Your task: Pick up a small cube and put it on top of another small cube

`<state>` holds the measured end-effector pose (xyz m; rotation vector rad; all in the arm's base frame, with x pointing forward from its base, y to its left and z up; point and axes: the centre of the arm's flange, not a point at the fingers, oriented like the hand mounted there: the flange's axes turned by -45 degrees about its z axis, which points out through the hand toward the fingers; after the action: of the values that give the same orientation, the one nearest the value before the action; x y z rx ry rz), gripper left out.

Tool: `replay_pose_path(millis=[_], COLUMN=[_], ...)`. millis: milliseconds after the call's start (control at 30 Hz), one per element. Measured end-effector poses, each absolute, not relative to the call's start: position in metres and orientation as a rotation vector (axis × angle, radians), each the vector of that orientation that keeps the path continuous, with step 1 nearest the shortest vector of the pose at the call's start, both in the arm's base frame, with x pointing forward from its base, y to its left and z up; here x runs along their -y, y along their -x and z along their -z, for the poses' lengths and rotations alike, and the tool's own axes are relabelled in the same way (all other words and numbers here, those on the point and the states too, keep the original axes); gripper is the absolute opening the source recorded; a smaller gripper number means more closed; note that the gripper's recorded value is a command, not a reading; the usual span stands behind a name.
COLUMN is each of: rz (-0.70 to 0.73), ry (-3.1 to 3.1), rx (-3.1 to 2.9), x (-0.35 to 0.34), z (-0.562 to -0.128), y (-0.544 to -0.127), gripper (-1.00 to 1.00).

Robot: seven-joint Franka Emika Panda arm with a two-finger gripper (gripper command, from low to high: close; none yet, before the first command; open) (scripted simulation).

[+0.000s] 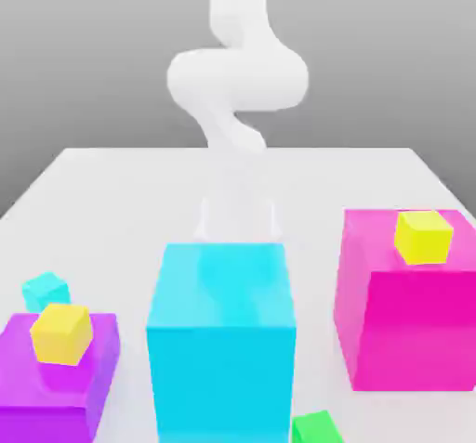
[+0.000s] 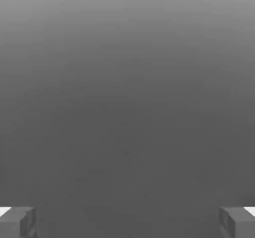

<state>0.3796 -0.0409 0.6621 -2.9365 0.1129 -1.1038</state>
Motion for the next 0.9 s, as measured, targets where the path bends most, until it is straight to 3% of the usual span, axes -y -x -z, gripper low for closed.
replay_pose_path(millis=[133, 300, 500, 700, 900], rz=[0.903, 0.659, 0.359, 0.051, 0.002], ry=[2.997, 3.035, 3.03, 2.966, 2.967], rx=[-0.279, -0.492, -0.756, -1.037, -1.051], x=[0.113, 0.196, 0.276, 0.325, 0.327], z=[-0.573, -0.459, -0.327, -0.214, -0.154], y=[-0.413, -0.411, -0.356, -0.25, -0.237], gripper=[0.0, 0.0, 0.0, 0.0, 0.0])
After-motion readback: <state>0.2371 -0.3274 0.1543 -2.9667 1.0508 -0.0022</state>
